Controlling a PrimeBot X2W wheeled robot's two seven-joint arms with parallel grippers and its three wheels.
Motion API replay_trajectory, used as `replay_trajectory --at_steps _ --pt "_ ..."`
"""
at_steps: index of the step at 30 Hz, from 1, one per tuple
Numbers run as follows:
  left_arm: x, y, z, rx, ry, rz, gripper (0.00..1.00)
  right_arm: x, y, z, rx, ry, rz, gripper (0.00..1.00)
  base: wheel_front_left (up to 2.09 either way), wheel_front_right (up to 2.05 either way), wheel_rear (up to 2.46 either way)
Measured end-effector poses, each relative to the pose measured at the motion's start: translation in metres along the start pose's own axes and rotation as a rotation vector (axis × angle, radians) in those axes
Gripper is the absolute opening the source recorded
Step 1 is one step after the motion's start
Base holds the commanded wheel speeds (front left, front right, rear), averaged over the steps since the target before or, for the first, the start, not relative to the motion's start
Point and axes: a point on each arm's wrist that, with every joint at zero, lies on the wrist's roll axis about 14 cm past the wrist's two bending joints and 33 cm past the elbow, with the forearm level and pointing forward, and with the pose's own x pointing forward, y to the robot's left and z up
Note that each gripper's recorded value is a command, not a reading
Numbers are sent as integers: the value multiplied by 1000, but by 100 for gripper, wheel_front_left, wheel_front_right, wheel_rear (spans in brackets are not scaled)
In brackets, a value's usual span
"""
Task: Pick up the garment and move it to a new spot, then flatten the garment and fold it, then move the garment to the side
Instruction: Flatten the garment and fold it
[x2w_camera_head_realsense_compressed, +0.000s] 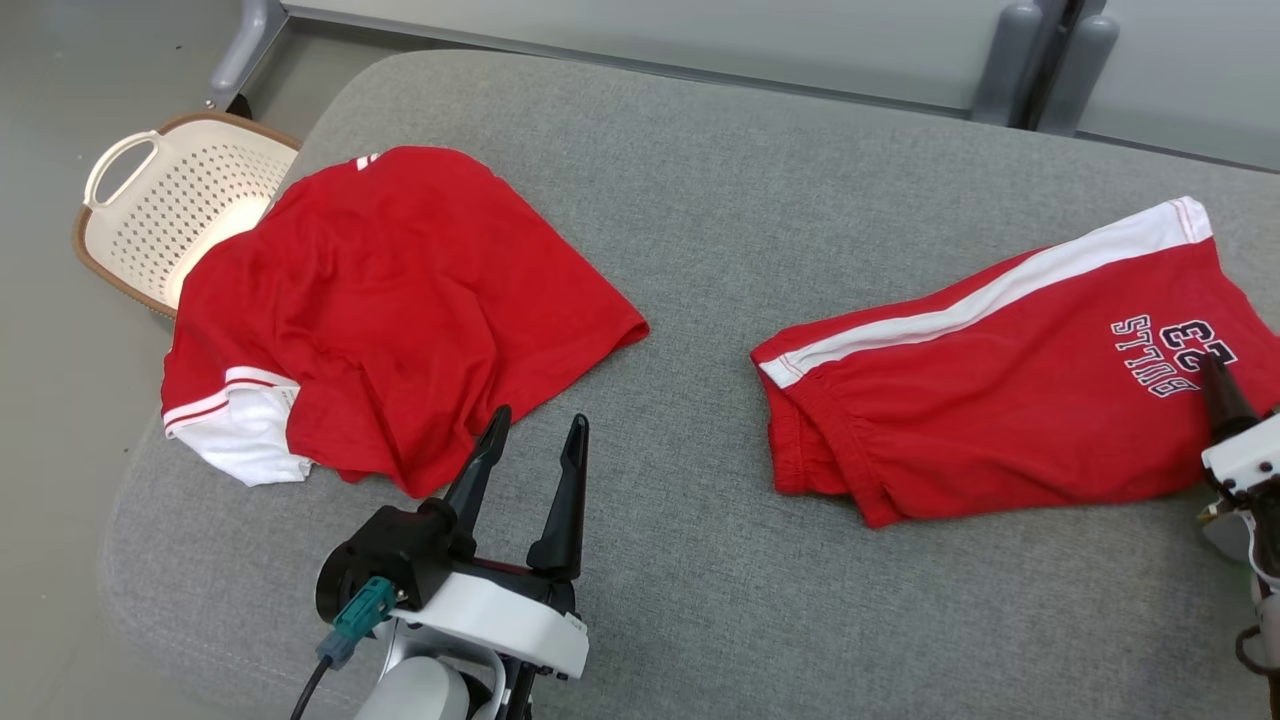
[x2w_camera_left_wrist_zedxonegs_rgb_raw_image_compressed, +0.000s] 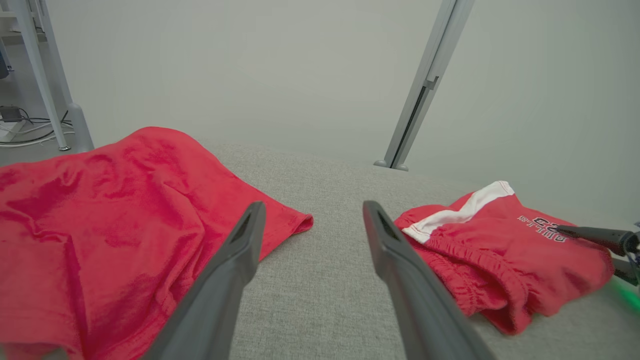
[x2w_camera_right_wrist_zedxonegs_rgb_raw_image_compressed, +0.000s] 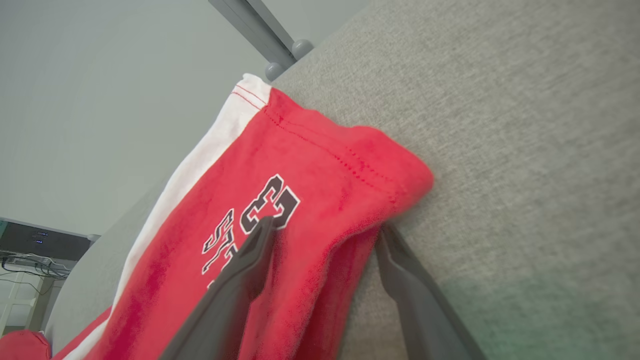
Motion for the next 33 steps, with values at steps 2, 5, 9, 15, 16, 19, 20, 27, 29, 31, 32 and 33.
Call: replay_trajectory --at_steps 2,5,9,15,16,19,20,27,29,31,32,33 --pt "1 1 0 1 0 4 100 6 2 0 -3 19 -3 100 0 0 0" --pt "4 2 1 -3 -2 12 100 14 6 1 -11 34 -6 100 0 0 0" --pt "5 3 -1 -6 7 18 100 23 13 3 -9 49 1 98 0 0 0" --pt "9 1 0 -5 4 14 100 26 22 4 -9 52 20 0 0 0 0" --pt "9 1 0 -5 4 13 100 25 23 4 -7 47 21 0 0 0 0" --pt "9 0 -1 -8 6 9 100 20 23 11 8 0 25 0 0 0 0" --pt "10 0 -1 -11 6 9 100 18 23 14 16 -20 27 0 0 0 0" --pt "13 -13 -1 -18 4 -30 100 -7 -5 37 87 -162 -13 0 0 0 0" --pt "14 -18 -1 -15 3 -49 100 -25 -36 48 105 -235 -81 0 0 0 0" --pt "14 -22 -1 -14 1 -65 100 -40 -60 57 113 -290 -138 0 0 0 0" --pt "14 -24 -2 -14 3 -73 100 -47 -71 59 113 -314 -165 0 0 0 0" --pt "13 -26 -2 -15 4 -78 100 -55 -81 62 116 -339 -189 0 0 0 0"
